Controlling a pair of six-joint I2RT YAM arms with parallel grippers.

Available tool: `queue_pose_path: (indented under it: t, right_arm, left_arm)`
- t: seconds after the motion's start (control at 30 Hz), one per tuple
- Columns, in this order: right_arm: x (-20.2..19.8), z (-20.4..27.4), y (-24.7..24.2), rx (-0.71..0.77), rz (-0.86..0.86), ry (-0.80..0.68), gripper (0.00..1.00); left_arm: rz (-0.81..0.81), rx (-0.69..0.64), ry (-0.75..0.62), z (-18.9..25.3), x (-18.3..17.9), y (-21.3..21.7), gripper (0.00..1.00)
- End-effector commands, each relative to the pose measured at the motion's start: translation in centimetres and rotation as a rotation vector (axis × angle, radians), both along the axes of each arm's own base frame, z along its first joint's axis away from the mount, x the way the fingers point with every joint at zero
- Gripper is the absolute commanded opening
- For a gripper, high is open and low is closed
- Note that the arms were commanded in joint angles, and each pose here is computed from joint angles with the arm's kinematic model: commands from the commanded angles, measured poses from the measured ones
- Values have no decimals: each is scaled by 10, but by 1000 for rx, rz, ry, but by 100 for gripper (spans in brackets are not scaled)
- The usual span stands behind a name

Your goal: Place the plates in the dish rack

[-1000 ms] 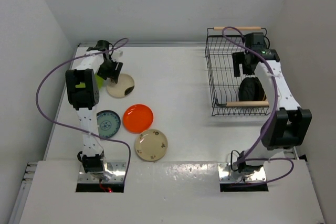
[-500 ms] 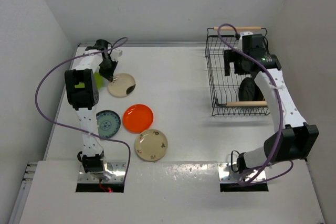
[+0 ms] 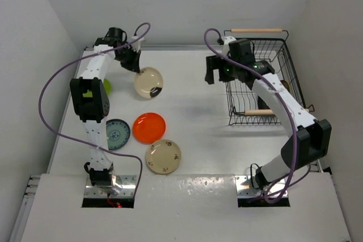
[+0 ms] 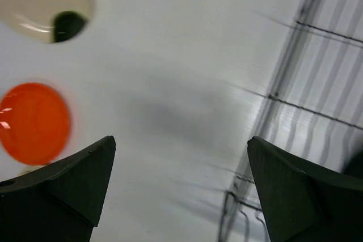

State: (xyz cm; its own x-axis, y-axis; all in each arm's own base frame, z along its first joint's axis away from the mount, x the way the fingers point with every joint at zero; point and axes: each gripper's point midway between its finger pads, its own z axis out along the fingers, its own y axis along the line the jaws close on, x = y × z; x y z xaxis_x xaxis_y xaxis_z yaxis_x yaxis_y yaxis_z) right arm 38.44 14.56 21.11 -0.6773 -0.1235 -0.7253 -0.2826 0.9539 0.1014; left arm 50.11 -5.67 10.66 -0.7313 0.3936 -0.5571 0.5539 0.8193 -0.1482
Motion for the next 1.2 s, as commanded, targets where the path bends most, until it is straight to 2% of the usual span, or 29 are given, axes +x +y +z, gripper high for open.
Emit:
queue_pose_path:
  t: [0.0,0.03,0.13,0.3,0.37,0.5,0.53,0.57,0.63,0.67,0.7,0.73,0.77,0.8,0.83,0.87,0.9,0.93,1.0,1.03,1.1,1.13,1.17]
  right_arm:
    - [24,40,67,225,132,-123,97]
    - [30,48,76,277,129,-143,97]
    - [40,47,115,385,186,-137,97]
    - [55,39,143,428,206,-133,96]
    - [61,28,149,431,196,-105,89]
    - [59,10,162,466,223,-55,63]
    - [60,9,162,467,222,-53,53]
    - [61,12,162,470,214,-67,27]
    - [61,9,158,467,185,-72,3]
    - [63,18,148,451,147,-111,0]
    - [64,20,145,428,147,-137,0]
    - [63,22,140,410,136,-150,0]
    - [64,41,129,387,101,-204,0]
    - [63,35,112,296,63,-205,0]
    - [66,42,94,239,-1,-235,0]
    - [69,59,83,188,-12,-281,0]
    - [64,55,52,76,-107,-257,0]
    - [64,72,35,31,-129,-287,0]
    - [54,87,-23,-100,-248,-274,0]
    - [52,90,-36,-145,-253,-268,0]
    - [42,92,-83,-223,-336,-220,0]
    - [28,79,-100,-309,-329,-146,0]
    - [25,76,-127,-360,-392,-118,0]
  left_arm:
    - [-192,-241,-231,111,3,-68,0]
    - [-239,-315,-239,125,-3,-85,0]
    - [-325,-419,-271,160,-13,-118,0]
    - [-414,-544,-247,177,-30,-144,0]
    - [-447,-587,-240,182,-37,-149,0]
    - [-502,-678,-209,191,-50,-156,0]
    - [-509,-686,-208,192,-52,-157,0]
    - [-505,-692,-210,193,-51,-154,0]
    - [-493,-676,-213,191,-48,-152,0]
    - [-468,-653,-210,187,-45,-150,0]
    - [-387,-557,-227,177,-30,-140,10]
    - [-331,-494,-241,173,-20,-132,28]
    - [-257,-432,-228,161,-10,-123,50]
    - [-134,-290,-257,147,10,-100,77]
    - [-80,-222,-268,142,17,-88,87]
    - [-14,-166,-273,138,24,-71,92]
    - [43,-110,-282,134,30,-53,98]
    - [116,-19,-295,130,36,-34,99]
    - [204,67,-302,124,43,-3,99]
    - [243,130,-311,123,45,10,99]
    - [259,180,-287,111,42,19,99]
    - [268,209,-292,111,43,25,99]
    - [265,213,-268,100,42,25,99]
